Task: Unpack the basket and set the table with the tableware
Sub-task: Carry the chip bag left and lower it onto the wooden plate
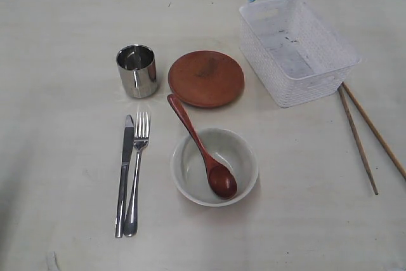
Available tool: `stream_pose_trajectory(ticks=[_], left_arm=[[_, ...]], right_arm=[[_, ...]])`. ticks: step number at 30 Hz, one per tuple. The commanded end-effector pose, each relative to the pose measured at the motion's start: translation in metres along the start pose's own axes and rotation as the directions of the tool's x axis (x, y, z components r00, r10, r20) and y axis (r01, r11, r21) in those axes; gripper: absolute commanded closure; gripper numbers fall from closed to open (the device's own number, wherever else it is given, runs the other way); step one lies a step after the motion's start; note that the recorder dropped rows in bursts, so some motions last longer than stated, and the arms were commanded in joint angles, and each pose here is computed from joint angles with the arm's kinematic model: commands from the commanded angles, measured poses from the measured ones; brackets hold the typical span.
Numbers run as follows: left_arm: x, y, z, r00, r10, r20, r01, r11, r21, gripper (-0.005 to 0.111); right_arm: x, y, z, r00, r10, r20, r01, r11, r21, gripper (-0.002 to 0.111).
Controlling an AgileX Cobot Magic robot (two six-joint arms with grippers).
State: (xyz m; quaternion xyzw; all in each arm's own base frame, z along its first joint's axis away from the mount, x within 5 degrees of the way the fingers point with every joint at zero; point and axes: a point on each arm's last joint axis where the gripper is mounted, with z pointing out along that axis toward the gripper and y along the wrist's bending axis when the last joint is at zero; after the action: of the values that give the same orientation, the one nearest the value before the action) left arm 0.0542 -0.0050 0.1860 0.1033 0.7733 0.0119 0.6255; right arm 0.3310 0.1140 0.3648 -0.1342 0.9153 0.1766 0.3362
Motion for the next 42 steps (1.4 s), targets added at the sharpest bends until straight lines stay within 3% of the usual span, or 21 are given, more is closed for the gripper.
stream_pose_trajectory(ticks=[1,5,12,17,25,32,35,39,42], left_arm=[[0.0,0.0,0.0,1.0,-0.017,0.008,0.017,1.0,-0.002,0.107],[0.0,0.0,0.0,1.0,-0.017,0.008,0.017,1.0,-0.002,0.107],[0.0,0.0,0.0,1.0,-0.017,0.008,0.017,1.0,-0.002,0.107],[0.0,0.0,0.0,1.0,-0.017,0.008,0.017,1.0,-0.002,0.107],[0.0,0.0,0.0,1.0,-0.017,0.008,0.017,1.0,-0.002,0.107],[0.0,0.0,0.0,1.0,-0.017,0.008,0.017,1.0,-0.002,0.107],[0.0,0.0,0.0,1.0,-0.017,0.008,0.017,1.0,-0.002,0.107],[0.0,0.0,0.0,1.0,-0.017,0.008,0.017,1.0,-0.002,0.107],[0.0,0.0,0.0,1.0,-0.017,0.008,0.017,1.0,-0.002,0.107]], right_arm=[[0.01,0.017,0.055,0.993,0.018,-0.118,-0.019,1.0,0.0,0.108],[0.027,0.032,0.102,0.976,-0.027,-0.215,0.029,1.0,0.006,0.108],[0.045,0.048,0.159,0.978,-0.051,-0.202,0.062,0.997,0.049,0.108],[0.055,0.042,0.172,0.962,-0.069,-0.264,0.093,0.992,0.081,0.108],[0.067,0.043,0.187,0.946,-0.02,-0.323,0.043,0.997,0.066,0.108],[0.07,0.05,0.192,0.95,-0.03,-0.311,0.048,0.997,0.052,0.107],[0.069,0.05,0.192,0.951,-0.03,-0.307,0.048,0.997,0.052,0.096],[0.07,0.049,0.192,0.947,-0.032,-0.319,0.052,0.997,0.055,0.07],[0.072,0.048,0.191,0.937,-0.043,-0.346,0.069,0.996,0.064,0.059]])
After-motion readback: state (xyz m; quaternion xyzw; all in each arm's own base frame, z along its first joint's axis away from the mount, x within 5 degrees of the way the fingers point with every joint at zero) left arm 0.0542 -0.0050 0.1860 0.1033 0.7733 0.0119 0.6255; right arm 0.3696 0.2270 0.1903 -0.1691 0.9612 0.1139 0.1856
